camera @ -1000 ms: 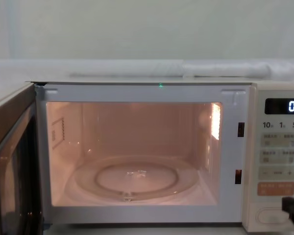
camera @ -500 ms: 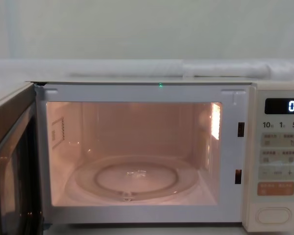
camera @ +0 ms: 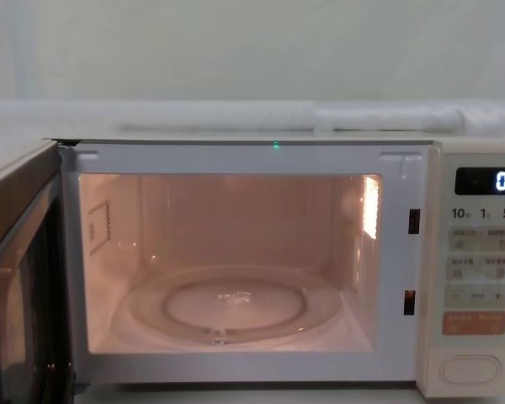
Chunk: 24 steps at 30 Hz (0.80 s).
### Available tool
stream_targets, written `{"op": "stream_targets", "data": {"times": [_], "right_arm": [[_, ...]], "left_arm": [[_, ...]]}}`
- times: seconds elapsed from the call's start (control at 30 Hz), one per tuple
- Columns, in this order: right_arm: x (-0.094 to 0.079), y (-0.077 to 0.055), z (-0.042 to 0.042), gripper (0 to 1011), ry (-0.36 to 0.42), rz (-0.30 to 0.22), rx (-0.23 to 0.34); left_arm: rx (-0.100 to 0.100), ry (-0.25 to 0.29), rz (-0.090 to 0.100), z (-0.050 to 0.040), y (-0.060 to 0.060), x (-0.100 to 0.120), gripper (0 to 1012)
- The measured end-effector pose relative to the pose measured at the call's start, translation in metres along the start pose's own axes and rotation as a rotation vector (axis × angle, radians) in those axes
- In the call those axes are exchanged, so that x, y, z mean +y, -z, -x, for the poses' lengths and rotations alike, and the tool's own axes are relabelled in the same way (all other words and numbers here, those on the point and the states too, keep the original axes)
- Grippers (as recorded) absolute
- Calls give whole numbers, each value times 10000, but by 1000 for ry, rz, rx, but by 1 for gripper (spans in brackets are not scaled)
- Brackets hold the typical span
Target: Press the button to open the microwave door with one hand; close the microwave door with the other hand.
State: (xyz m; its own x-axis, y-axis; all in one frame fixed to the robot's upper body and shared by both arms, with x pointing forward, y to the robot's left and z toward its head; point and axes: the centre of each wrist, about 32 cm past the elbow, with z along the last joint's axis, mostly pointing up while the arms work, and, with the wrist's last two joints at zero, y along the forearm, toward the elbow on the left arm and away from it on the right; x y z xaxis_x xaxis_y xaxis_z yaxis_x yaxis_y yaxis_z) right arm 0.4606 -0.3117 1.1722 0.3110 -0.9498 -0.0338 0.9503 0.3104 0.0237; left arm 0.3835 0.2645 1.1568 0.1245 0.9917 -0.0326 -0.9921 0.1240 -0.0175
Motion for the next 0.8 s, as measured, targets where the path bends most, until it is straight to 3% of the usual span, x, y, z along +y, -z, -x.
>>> {"op": "stream_targets", "data": {"times": [0.2, 0.6, 0.8], "right_arm": [[10, 8, -61, 0, -29, 7, 9], [10, 11, -54, 3, -28, 6, 11], [10, 11, -51, 168, -27, 5, 11]], "left_arm": [[0, 0, 0, 0, 0, 0, 1001], [0, 0, 0, 0, 0, 0, 1001], [0, 0, 0, 0, 0, 0, 1001]]}}
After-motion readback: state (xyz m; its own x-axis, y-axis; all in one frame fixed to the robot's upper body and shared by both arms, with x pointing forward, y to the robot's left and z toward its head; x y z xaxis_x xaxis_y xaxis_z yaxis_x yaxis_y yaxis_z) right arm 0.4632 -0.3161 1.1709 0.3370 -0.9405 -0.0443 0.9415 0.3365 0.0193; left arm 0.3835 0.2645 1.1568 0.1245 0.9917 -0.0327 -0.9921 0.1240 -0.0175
